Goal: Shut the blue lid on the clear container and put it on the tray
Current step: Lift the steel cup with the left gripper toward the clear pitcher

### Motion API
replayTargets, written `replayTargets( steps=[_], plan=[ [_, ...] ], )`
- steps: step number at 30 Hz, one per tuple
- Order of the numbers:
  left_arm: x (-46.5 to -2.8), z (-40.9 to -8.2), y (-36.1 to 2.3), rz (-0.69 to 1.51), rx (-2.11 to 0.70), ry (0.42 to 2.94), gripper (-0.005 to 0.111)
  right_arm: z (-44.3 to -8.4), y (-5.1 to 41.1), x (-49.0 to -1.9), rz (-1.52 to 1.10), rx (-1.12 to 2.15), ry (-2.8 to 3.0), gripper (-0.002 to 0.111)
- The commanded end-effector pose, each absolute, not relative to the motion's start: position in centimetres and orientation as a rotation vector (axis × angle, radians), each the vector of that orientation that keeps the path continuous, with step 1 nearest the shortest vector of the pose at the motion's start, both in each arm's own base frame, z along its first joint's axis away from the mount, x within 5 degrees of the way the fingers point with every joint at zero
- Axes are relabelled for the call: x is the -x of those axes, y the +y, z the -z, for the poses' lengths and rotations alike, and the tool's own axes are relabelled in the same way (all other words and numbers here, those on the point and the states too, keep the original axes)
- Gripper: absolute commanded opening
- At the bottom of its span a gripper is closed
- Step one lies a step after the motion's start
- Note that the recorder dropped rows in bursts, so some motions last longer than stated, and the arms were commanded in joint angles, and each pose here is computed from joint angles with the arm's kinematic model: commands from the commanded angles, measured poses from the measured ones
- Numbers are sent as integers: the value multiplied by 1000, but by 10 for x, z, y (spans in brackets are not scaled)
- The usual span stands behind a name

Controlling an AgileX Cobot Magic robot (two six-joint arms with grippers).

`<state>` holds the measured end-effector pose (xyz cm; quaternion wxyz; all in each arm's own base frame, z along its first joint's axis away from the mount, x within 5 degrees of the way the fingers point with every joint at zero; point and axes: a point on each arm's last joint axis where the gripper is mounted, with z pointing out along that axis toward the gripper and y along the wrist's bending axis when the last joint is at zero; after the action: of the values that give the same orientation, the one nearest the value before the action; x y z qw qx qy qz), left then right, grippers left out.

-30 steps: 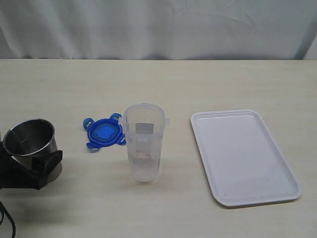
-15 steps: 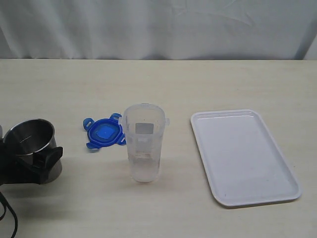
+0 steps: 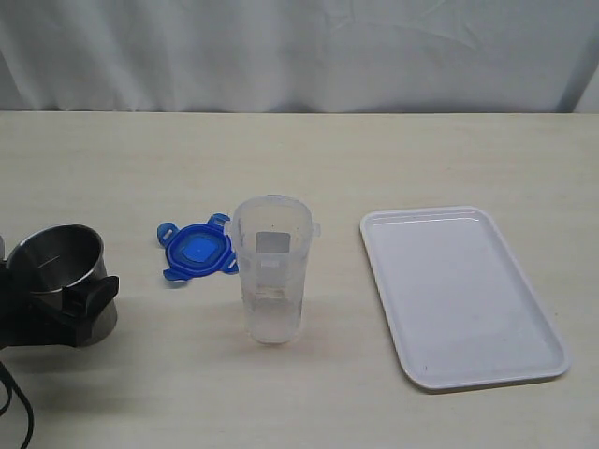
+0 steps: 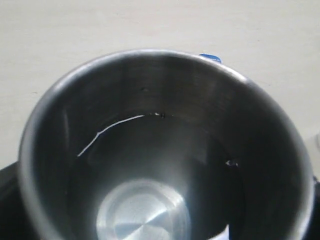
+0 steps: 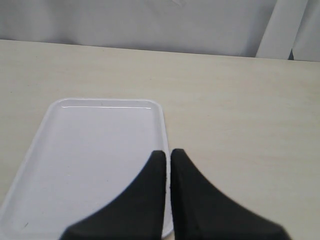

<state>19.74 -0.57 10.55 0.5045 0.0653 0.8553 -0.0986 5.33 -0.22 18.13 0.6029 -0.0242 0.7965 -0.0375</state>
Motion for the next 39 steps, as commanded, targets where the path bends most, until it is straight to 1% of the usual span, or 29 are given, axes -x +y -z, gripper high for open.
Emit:
replayTargets(
  steps=[1,8,10,12,14,16,17,18,19,24,29,39],
  plan=[
    [-199,-106,-4,227,-144,2062,89,-181,-2,-53,93,59,1841,4],
    [-199,-105,-4,227,-146,2065,89,-181,-2,-53,93,59,1841,4],
    [-199,-105,-4,228,-148,2065,82,-181,-2,-53,93,59,1841,4],
    [-199,-105,-4,233,-140,2066,70,-181,-2,-53,93,59,1841,4],
    [-199,-105,-4,234,-143,2066,50,-181,-2,-53,93,59,1841,4],
    [-199,-105,-4,236,-143,2067,33,-181,-2,-53,93,59,1841,4],
    [-198,-105,-6,247,-160,2067,23,-181,-2,-53,93,59,1841,4],
    [-198,-105,-7,259,-184,2066,8,-181,-2,-53,93,59,1841,4],
    [-198,-106,-8,261,-187,2064,0,-181,-2,-53,93,59,1841,4],
    [-198,-106,-8,264,-179,2055,0,-181,-2,-53,93,59,1841,4],
    [-200,-111,-11,333,-148,2014,0,-181,-2,-53,93,59,1841,4],
    [-221,-119,-10,358,-145,1976,0,-181,-2,-53,93,59,1841,4]
  ],
)
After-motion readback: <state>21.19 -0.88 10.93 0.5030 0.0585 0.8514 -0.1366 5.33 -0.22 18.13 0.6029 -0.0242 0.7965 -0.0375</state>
